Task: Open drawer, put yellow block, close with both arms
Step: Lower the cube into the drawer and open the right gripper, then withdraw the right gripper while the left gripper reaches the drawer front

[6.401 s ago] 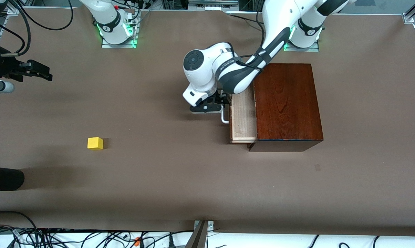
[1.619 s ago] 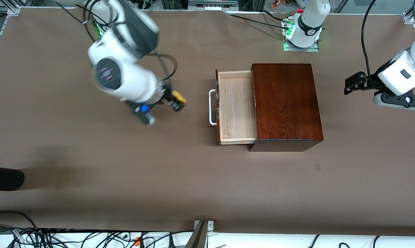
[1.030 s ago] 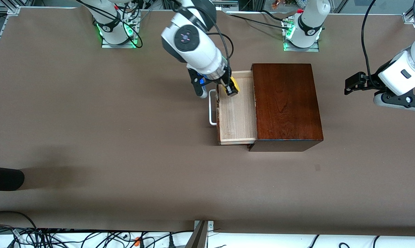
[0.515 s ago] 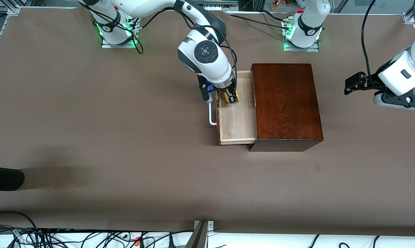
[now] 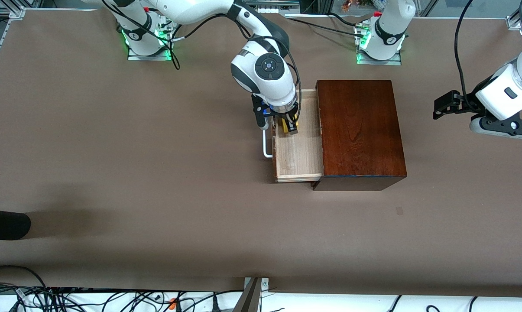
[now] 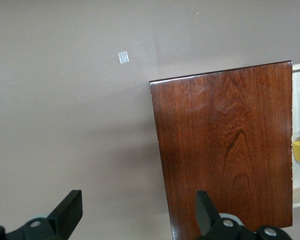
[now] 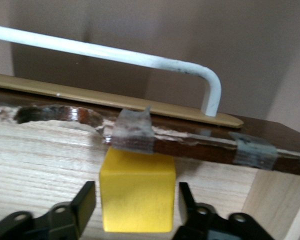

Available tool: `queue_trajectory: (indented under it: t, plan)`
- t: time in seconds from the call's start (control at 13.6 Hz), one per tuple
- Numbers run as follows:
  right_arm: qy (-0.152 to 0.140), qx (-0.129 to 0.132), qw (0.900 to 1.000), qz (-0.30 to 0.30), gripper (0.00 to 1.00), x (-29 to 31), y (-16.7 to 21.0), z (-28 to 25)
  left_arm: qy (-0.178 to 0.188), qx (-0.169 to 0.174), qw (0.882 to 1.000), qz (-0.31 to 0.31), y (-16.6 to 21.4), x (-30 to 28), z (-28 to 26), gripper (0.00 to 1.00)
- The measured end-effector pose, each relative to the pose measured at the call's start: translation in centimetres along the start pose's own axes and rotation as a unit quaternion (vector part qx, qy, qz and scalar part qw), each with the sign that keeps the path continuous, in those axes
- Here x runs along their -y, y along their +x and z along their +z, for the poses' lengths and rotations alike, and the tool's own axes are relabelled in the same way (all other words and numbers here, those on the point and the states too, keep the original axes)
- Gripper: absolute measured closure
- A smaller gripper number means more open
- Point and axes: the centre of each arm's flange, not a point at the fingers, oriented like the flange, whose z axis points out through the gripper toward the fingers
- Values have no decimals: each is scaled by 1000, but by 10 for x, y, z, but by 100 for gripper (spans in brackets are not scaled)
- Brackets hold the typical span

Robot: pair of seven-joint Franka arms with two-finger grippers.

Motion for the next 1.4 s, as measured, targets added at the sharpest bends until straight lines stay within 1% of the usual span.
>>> queue_trajectory:
  t: [0.15, 0.37, 0.52, 0.66, 0.81, 0.96, 1.1, 1.18, 1.25, 1.32, 1.4]
  plan:
    - [-3, -4, 1000, 0, 1, 3, -3, -15, 0, -1, 1000, -2, 0, 2, 0, 0]
    - [-7, -17, 1000, 4, 0, 15, -2, -67, 0, -4, 1000, -3, 1, 4, -1, 0]
    - [9, -15, 1000, -14, 0, 32, 8, -110, 0, -8, 1000, -3, 1, 3, -2, 0]
    - [20, -18, 998, -59, 0, 51, 38, -155, -1, -14, 1000, -1, 2, 1, -7, 0]
    - [5, -36, 993, -115, 0, 67, 81, -186, -1, -18, 1000, 3, 2, -3, -10, 0]
    - [-15, -51, 985, -164, 0, 84, 130, -199, -5, -21, 1000, 12, 3, -13, -12, 0]
    - [-20, -63, 976, -207, 0, 106, 183, -207, -9, -19, 999, 30, 5, -34, -10, 0]
    - [-24, -66, 970, -233, 0, 114, 210, -211, -9, -17, 999, 42, 6, -47, -7, 0]
    - [-31, -68, 962, -263, 0, 119, 236, -214, -10, -13, 998, 55, 8, -62, -3, 0]
    - [-40, -69, 951, -298, 0, 121, 262, -218, -10, -9, 998, 69, 10, -77, 2, 0]
    - [-51, -68, 937, -337, 0, 118, 290, -224, -11, -4, 997, 82, 11, -92, 7, 0]
